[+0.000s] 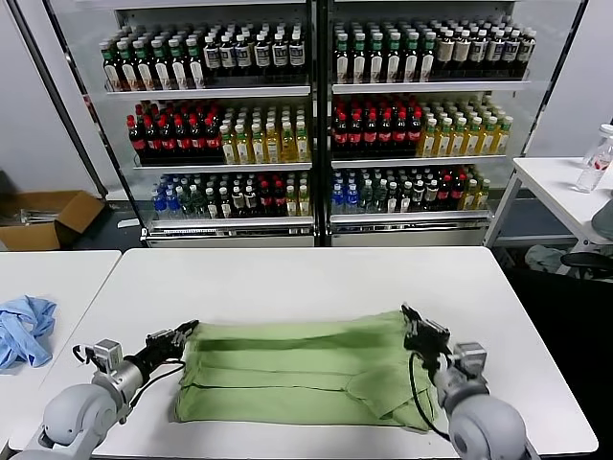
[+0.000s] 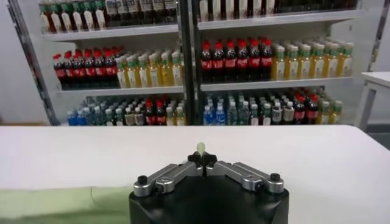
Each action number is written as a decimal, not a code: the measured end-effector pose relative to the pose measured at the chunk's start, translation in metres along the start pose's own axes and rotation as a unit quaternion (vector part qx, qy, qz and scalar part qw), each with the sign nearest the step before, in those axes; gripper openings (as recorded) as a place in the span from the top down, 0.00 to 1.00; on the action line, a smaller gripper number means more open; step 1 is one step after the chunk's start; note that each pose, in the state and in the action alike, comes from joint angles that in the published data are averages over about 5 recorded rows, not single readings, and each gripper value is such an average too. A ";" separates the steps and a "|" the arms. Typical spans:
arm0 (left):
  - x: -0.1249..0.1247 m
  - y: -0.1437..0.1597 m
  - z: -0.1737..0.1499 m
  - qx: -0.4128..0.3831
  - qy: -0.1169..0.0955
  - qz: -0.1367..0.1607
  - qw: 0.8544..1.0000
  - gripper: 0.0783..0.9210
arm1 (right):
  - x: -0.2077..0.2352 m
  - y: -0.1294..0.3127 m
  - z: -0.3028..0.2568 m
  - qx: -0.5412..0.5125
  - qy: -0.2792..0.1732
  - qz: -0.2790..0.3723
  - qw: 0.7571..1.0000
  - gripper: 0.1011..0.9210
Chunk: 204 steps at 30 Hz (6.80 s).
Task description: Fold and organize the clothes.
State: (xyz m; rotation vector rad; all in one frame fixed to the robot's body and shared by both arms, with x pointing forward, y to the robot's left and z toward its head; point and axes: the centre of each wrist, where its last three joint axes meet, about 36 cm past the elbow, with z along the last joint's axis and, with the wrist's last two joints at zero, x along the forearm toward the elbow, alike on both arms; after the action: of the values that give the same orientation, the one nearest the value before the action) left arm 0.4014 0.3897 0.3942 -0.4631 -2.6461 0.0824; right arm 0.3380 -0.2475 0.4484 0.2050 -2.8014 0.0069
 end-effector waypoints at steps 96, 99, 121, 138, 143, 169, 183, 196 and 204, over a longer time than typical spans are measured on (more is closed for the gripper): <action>0.075 -0.040 -0.019 -0.062 -0.012 -0.326 0.943 0.97 | 0.066 0.025 -0.002 0.086 -0.044 0.022 0.995 0.12; 0.080 -0.046 -0.027 -0.059 -0.016 -0.319 0.946 0.97 | 0.066 0.026 -0.001 0.085 -0.041 0.023 0.995 0.12; 0.018 -0.206 -0.018 0.135 -0.042 0.002 0.990 0.97 | 0.078 0.030 -0.001 0.086 -0.034 0.032 0.995 0.12; 0.017 -0.233 -0.023 0.157 -0.077 0.034 0.984 0.52 | 0.075 0.031 -0.001 0.091 -0.032 0.029 0.995 0.12; 0.023 -0.191 -0.010 0.116 -0.073 -0.041 0.990 0.35 | 0.074 0.031 0.002 0.090 -0.030 0.029 0.995 0.12; 0.021 -0.133 0.046 0.111 0.024 -0.125 0.986 0.56 | 0.073 0.030 0.004 0.097 -0.029 0.033 0.994 0.12; 0.035 -0.100 0.023 0.096 0.011 -0.124 0.988 0.96 | 0.074 0.027 0.001 0.108 -0.034 0.037 0.993 0.12; 0.119 0.019 -0.063 0.055 -0.054 -0.216 0.973 0.97 | 0.069 0.029 -0.003 0.104 -0.044 0.032 0.993 0.12; 0.124 -0.028 -0.078 0.054 -0.084 -0.171 0.980 0.97 | 0.071 0.026 -0.003 0.108 -0.045 0.037 0.992 0.12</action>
State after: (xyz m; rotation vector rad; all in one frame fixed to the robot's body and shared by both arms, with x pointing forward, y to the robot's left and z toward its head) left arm 0.3227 0.4031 0.5200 0.0394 -2.8275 0.1629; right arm 0.2688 -0.2312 0.4754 0.1554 -2.8934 0.3286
